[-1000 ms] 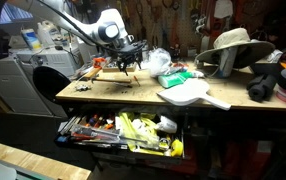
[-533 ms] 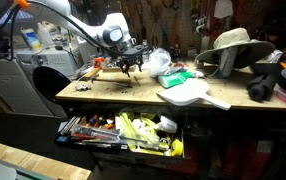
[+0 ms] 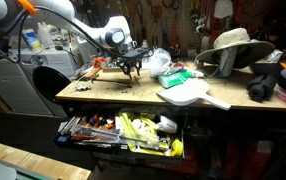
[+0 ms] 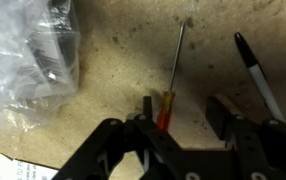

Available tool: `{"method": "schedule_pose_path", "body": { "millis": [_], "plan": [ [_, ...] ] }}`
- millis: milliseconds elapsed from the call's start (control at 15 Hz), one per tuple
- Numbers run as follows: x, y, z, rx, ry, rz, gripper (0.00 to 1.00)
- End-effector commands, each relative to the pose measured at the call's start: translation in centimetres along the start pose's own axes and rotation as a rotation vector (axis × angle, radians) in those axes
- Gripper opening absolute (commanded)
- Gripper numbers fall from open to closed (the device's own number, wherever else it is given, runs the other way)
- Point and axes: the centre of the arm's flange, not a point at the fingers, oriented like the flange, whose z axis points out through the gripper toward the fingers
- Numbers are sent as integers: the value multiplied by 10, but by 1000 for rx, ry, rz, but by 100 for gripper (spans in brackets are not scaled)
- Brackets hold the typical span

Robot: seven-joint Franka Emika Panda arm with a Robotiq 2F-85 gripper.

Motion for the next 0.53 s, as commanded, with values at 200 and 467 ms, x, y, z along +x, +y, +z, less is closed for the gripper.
{"method": "schedule_pose_path", "body": {
  "millis": [200,467],
  "plan": [
    [3,11,11,56,19,-8,39],
    [2,15,15,60,37,-2,38]
  ]
}}
